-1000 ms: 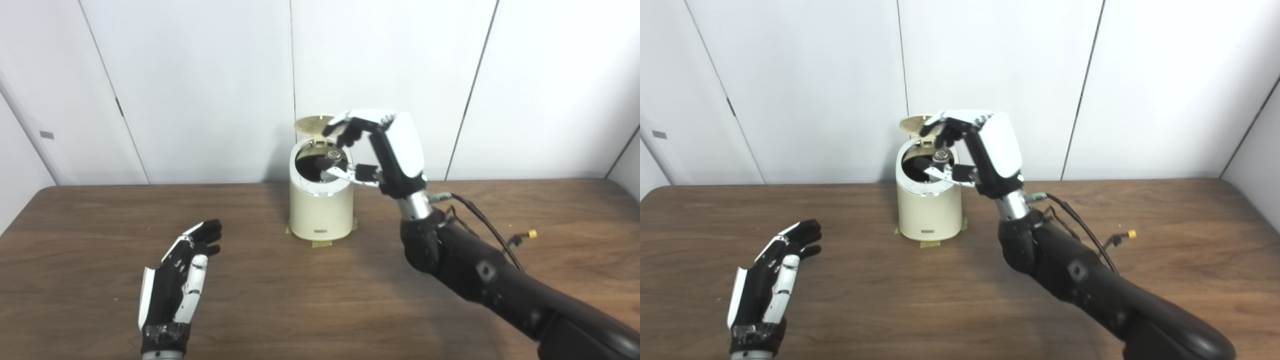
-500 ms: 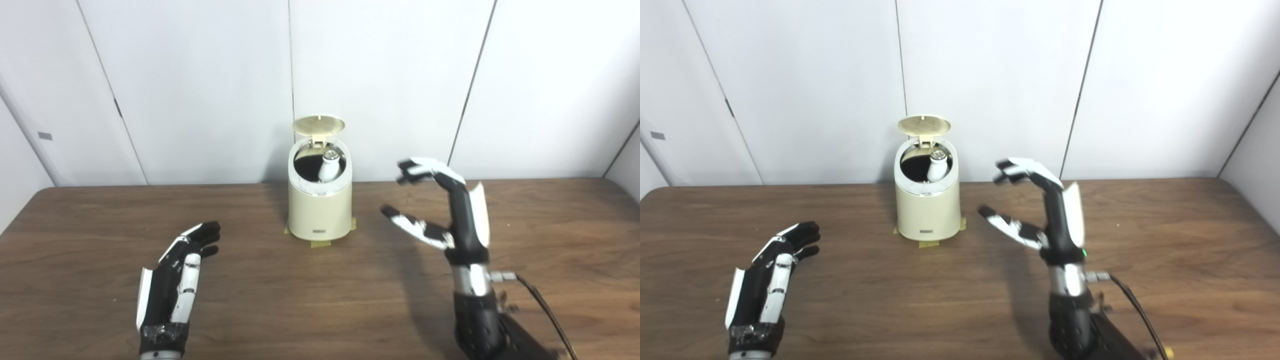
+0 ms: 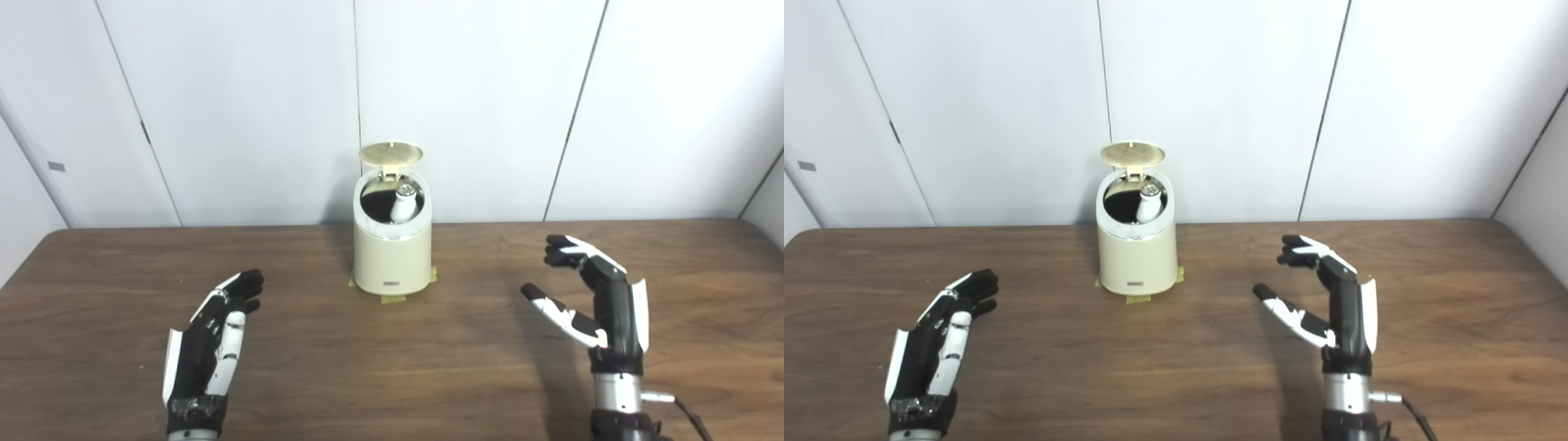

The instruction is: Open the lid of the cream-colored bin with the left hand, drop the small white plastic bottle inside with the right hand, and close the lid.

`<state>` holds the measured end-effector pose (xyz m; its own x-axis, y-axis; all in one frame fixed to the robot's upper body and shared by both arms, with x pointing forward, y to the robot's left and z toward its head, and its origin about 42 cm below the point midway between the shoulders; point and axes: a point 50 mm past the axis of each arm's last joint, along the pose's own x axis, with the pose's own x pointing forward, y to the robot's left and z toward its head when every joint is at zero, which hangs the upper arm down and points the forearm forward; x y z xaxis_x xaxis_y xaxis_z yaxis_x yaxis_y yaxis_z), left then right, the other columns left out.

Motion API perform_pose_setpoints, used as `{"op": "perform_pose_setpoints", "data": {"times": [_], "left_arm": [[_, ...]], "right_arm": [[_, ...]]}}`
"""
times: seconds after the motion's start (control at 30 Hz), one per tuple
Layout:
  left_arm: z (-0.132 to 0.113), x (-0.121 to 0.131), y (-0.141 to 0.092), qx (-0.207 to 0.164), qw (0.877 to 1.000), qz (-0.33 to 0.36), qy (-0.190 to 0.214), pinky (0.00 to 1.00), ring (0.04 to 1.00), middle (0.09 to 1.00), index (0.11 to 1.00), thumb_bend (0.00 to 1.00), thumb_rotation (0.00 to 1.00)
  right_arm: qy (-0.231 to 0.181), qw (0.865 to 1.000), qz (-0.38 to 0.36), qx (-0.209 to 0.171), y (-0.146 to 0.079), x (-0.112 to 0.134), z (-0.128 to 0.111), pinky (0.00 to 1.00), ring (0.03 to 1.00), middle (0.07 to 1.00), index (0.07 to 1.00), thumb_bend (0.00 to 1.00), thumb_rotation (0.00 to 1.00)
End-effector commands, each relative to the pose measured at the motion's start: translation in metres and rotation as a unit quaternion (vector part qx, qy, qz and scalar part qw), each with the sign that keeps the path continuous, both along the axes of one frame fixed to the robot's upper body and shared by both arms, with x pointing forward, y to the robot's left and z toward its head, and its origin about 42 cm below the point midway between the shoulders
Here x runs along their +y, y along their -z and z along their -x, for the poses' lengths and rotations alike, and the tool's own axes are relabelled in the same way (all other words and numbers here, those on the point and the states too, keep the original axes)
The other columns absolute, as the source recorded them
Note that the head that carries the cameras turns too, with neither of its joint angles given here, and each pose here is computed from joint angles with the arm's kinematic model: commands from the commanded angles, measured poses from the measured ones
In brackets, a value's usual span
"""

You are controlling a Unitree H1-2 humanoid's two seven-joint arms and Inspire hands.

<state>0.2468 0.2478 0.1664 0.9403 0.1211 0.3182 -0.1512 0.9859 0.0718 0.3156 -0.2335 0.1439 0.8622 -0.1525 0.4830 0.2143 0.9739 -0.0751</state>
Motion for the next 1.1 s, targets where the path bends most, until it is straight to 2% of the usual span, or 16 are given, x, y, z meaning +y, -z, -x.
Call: {"op": "perform_pose_setpoints", "data": {"times": [0.0,0.17,0.43,0.47,0.5,0.57,0.67,0.73,0.8,0.83,0.93,0.97,1.0,1.07], "left_arm": [[0.005,0.001,0.001,-0.003,1.0,0.003,-0.001,0.79,0.808,0.793,0.781,0.24,0.66],[0.005,0.005,0.002,-0.001,1.0,-0.003,-0.004,0.8,0.808,0.79,0.772,0.24,0.66],[0.005,0.007,0.001,-0.003,1.0,-0.003,-0.002,0.78,0.809,0.793,0.772,0.23,0.64],[0.005,0.007,0.001,-0.003,1.0,-0.003,-0.001,0.78,0.808,0.794,0.772,0.23,0.64],[0.004,0.006,0.001,-0.003,1.0,-0.004,0.0,0.78,0.808,0.794,0.773,0.23,0.64],[0.002,0.006,-0.001,-0.01,1.0,-0.008,-0.003,0.77,0.805,0.79,0.772,0.24,0.64],[-0.002,0.006,-0.008,-0.024,0.999,-0.026,-0.01,0.75,0.793,0.783,0.775,0.26,0.65],[-0.009,0.007,-0.022,-0.051,0.997,-0.053,-0.012,0.75,0.794,0.794,0.793,0.32,0.72],[-0.021,0.011,-0.049,-0.08,0.993,-0.086,-0.015,0.76,0.812,0.808,0.807,0.42,0.78],[-0.028,0.013,-0.064,-0.097,0.989,-0.106,-0.017,0.79,0.822,0.813,0.811,0.5,0.81],[-0.046,0.015,-0.108,-0.124,0.979,-0.161,-0.02,0.87,0.856,0.833,0.834,0.61,0.91],[-0.051,0.014,-0.123,-0.129,0.975,-0.182,-0.017,0.94,0.885,0.844,0.848,0.66,0.94],[-0.054,0.013,-0.133,-0.131,0.972,-0.195,-0.016,0.97,0.896,0.849,0.854,0.68,0.97],[-0.07,0.008,-0.17,-0.152,0.959,-0.239,-0.009,0.96,0.892,0.837,0.839,0.71,1.0]], "right_arm": [[-0.014,1.0,-0.012,-0.017,-0.013,-0.004,-0.001,0.62,0.704,0.721,0.497,0.48,0.15],[-0.023,0.999,-0.028,0.001,-0.009,-0.005,0.009,0.64,0.721,0.733,0.496,0.48,0.15],[0.003,0.999,-0.042,-0.001,-0.002,-0.009,0.013,0.65,0.724,0.733,0.496,0.48,0.15],[0.006,0.999,-0.04,0.001,-0.002,-0.011,0.012,0.66,0.733,0.742,0.641,0.32,0.23],[0.008,0.999,-0.039,0.002,-0.002,-0.013,0.012,0.67,0.738,0.746,0.692,0.27,0.26],[0.011,0.999,-0.042,-0.002,-0.002,-0.014,0.011,0.67,0.738,0.746,0.728,0.23,0.26],[0.012,0.999,-0.045,-0.011,-0.002,-0.013,0.01,0.66,0.73,0.74,0.728,0.23,0.26],[0.011,0.999,-0.043,-0.015,-0.001,-0.01,0.01,0.65,0.726,0.734,0.724,0.23,0.26],[0.012,0.999,-0.04,-0.017,0.0,-0.008,0.01,0.65,0.725,0.731,0.722,0.23,0.26],[0.012,0.999,-0.039,-0.017,-0.001,-0.008,0.011,0.65,0.723,0.729,0.72,0.24,0.27],[0.013,0.999,-0.04,-0.018,-0.001,-0.007,0.011,0.65,0.722,0.727,0.716,0.24,0.3],[0.013,0.999,-0.04,-0.018,-0.001,-0.007,0.011,0.65,0.722,0.727,0.715,0.23,0.28],[0.013,0.999,-0.04,-0.018,-0.001,-0.007,0.011,0.65,0.723,0.727,0.715,0.23,0.28],[0.01,0.999,-0.042,-0.018,0.0,-0.007,0.01,0.65,0.723,0.727,0.718,0.24,0.29]]}}
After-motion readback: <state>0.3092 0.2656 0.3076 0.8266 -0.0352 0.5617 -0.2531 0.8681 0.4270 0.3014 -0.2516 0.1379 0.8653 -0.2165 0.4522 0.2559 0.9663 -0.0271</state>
